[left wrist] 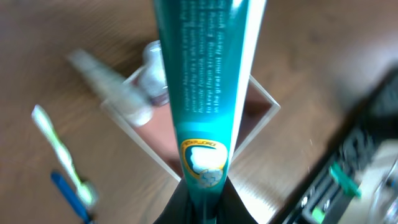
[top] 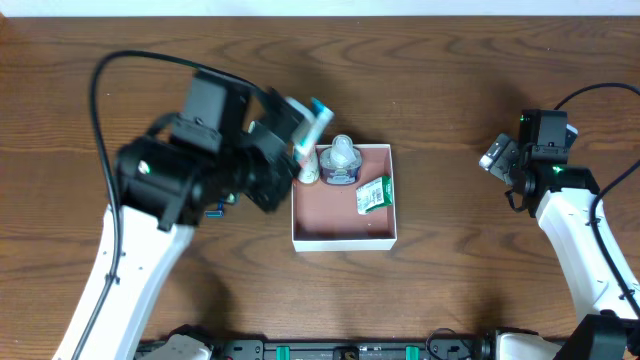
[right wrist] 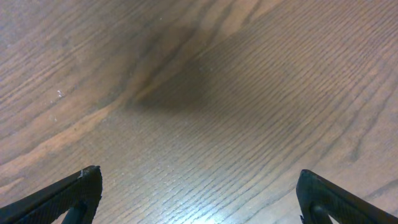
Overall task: Pack container
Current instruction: 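Carry the toothpaste tube into the box and lay it down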
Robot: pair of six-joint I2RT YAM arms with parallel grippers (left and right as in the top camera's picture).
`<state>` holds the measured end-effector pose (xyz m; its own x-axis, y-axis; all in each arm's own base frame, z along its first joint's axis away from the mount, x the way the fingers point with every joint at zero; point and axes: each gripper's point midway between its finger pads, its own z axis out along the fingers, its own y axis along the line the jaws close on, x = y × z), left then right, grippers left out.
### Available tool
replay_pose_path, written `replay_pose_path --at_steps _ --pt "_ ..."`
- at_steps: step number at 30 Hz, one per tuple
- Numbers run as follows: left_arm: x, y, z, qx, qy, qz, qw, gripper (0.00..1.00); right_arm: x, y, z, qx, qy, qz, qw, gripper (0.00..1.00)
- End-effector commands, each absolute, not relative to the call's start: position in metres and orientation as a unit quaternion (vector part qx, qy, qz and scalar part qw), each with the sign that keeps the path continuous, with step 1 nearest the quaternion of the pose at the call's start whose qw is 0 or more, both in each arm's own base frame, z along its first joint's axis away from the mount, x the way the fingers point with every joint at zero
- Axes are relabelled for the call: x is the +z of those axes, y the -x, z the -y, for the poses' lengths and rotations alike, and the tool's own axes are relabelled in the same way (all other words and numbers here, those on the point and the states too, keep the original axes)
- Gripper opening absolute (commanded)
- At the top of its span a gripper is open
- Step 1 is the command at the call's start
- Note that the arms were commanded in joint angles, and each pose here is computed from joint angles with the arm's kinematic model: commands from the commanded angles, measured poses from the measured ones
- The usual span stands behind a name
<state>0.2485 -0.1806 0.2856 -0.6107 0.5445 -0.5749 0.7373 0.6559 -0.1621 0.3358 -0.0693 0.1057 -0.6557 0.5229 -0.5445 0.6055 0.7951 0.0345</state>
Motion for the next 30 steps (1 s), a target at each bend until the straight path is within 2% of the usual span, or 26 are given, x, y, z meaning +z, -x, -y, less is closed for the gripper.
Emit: replay_pose_path --at_steps 1,9,10,11,12,17,23,30 --pt "0.279 -0.234 0.197 -0.184 -0.483 -0.82 0.247 0.07 0.106 -0.336 0.074 -0.081 -0.323 -0.902 0.276 0.99" --pt "0.216 -0.222 0.208 -0.176 -0.575 -0.782 0.162 0.08 0.106 -0.336 0.074 -0.081 -0.323 -0.902 0.276 0.99" --pt "0.209 -0.224 0.209 -0.177 -0.574 -0.785 0.151 0.17 0.106 -0.336 0.074 -0.081 -0.323 -0.902 0.276 0.99" --pt "0.204 -0.225 0.21 -0.178 -0.574 -0.786 0.144 0.32 0.106 -0.336 0.074 -0.081 -0.323 -0.902 0.276 0.99" --pt "0.199 -0.228 0.211 -0.178 -0.573 -0.788 0.138 0.38 0.106 -0.336 0.074 -0.081 -0.323 -0.902 0.276 0.99" --pt "0.186 -0.242 0.221 -0.181 -0.573 -0.788 0.136 0.57 0.106 -0.336 0.074 -0.081 -0.323 -0.902 0.276 0.99" --pt "0.2 -0.241 0.239 -0.228 -0.569 -0.772 0.166 0.57 0.106 -0.336 0.074 -0.081 -0.323 -0.902 0.276 0.99" --pt "0.238 -0.242 0.222 -0.231 -0.483 -0.82 0.203 0.57 0.106 -0.336 0.074 -0.081 -0.323 -0.902 0.276 0.99"
